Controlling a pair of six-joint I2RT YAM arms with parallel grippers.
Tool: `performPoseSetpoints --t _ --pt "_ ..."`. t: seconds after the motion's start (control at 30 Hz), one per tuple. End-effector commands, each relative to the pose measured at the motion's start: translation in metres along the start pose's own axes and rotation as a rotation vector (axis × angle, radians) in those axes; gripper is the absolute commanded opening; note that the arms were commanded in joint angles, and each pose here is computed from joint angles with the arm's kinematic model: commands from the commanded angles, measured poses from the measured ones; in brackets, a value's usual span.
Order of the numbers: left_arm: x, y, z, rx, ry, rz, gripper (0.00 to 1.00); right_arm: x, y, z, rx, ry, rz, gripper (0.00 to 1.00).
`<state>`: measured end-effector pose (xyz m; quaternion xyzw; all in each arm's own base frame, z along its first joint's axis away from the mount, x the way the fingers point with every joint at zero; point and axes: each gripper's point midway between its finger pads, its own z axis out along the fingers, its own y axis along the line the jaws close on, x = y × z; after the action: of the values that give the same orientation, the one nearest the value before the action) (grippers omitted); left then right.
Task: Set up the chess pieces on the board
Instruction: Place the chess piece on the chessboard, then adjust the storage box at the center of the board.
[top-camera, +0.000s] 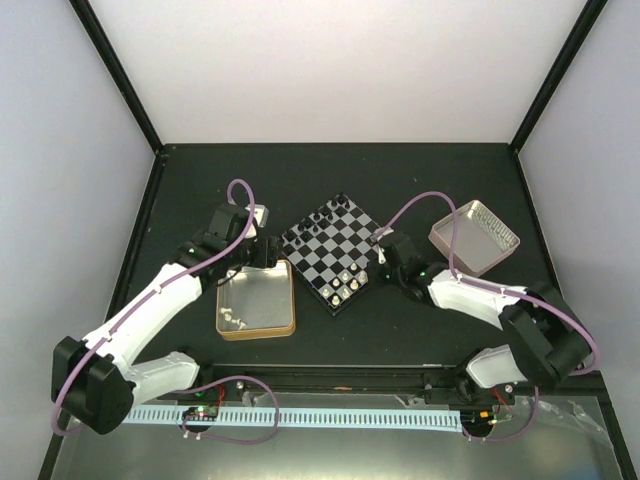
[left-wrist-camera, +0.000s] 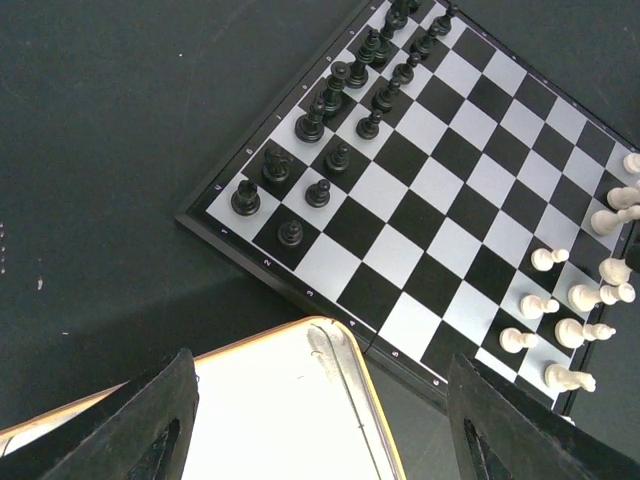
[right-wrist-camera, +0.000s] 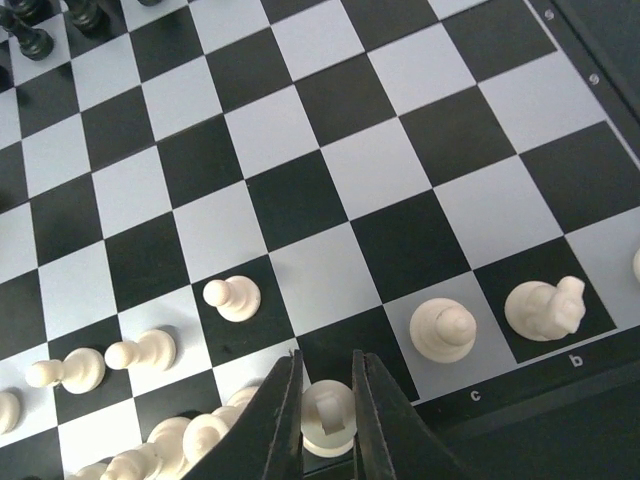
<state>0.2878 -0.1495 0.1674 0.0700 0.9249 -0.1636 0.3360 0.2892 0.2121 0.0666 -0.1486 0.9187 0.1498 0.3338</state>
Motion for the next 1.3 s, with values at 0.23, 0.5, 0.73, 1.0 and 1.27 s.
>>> performPoseSetpoints --t 0.23,0.5,0.73,1.0,1.27 --pt "-0.024 -0.005 -0.012 0.011 -0.023 0.016 0.70 -0.015 0.003 0.010 0.015 -0.033 0.002 0.18" --pt "-0.023 -0.005 -0.010 0.014 -0.012 0.006 0.71 -0.018 0.002 0.006 0.022 -0.032 0.000 0.25" --pt "-0.025 -0.002 -0.014 -0.003 -0.016 -0.003 0.71 -0.047 0.011 -0.016 -0.005 -0.073 0.038 0.33" --pt "-0.021 0.013 -0.003 -0.086 0.037 0.166 0.72 -0.099 0.013 -0.043 -0.098 -0.118 0.168 0.46" --pt "0.005 0.020 0.033 -0.105 0.216 0.475 0.66 -0.108 -0.033 -0.042 -0.048 -0.086 0.245 0.48"
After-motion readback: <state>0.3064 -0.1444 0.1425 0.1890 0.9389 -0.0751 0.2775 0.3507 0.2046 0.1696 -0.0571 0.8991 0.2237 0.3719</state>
